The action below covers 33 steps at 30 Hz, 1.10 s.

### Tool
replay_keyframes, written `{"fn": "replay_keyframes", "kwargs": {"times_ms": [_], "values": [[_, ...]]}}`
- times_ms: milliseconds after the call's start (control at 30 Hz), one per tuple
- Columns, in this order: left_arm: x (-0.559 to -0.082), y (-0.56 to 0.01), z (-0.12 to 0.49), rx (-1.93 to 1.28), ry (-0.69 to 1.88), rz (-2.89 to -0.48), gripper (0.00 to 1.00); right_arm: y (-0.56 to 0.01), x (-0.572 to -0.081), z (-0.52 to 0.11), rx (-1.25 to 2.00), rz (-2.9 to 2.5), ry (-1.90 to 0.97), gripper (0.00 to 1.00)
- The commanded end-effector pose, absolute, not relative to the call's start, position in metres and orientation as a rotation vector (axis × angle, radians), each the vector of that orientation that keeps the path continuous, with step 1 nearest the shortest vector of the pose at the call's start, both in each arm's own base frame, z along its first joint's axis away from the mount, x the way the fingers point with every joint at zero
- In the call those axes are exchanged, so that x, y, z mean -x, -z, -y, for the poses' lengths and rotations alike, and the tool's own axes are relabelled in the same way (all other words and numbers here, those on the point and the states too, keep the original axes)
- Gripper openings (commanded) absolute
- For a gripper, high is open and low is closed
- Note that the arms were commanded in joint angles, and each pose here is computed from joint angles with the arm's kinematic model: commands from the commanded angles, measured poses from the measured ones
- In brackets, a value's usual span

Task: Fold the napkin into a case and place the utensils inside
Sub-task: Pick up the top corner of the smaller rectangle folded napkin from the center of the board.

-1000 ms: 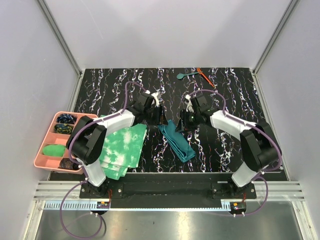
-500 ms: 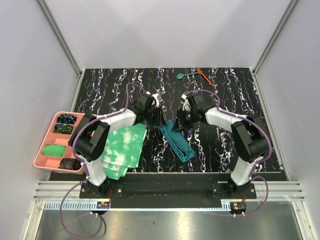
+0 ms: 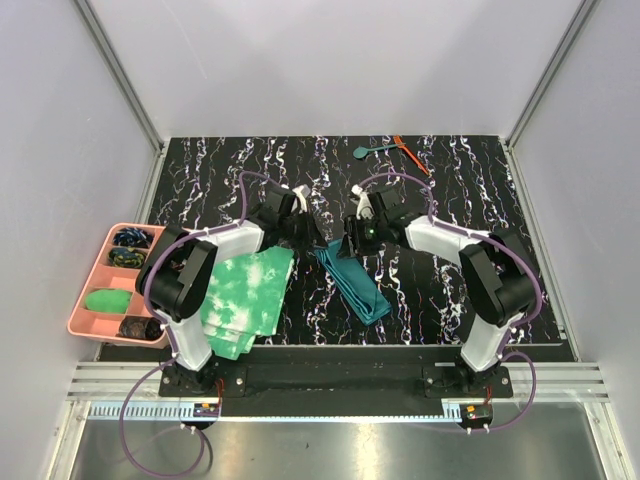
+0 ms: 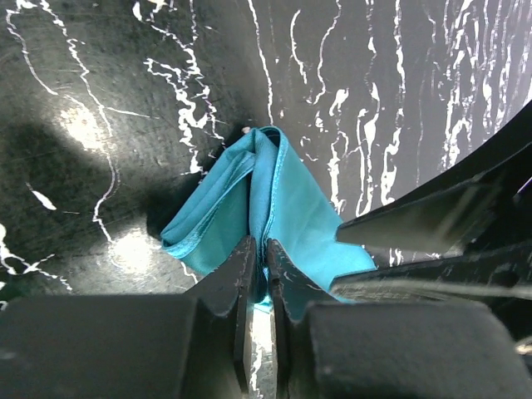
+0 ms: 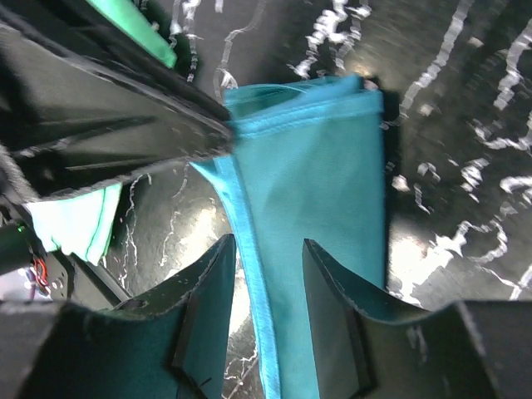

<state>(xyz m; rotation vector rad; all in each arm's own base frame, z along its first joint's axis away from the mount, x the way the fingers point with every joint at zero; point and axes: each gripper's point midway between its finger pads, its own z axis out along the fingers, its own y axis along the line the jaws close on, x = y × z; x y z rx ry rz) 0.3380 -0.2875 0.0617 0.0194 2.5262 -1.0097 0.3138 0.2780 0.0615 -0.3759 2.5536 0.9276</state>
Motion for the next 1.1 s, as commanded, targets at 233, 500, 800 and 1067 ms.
{"fn": "replay_keyframes", "kwargs": {"times_ms": [233,500,800,1067], "values": [[-0.334,-0.087,0.286,-0.028,1.071,-2.440,0.43,-0.075,-0.339,-0.313,0.539,-2.424,-0.970,0.44],[-0.325,-0.080,0.275,0.006,1.051,-2.465,0.34,-0.065,-0.332,-0.326,0.584,-2.438,-0.980,0.43],[-0.330,-0.075,0.274,0.057,1.072,-2.459,0.17,-0.054,-0.328,-0.329,0.600,-2.458,-0.990,0.43],[-0.335,-0.080,0.272,0.092,1.079,-2.432,0.12,-0.048,-0.327,-0.330,0.613,-2.463,-0.993,0.33]]}}
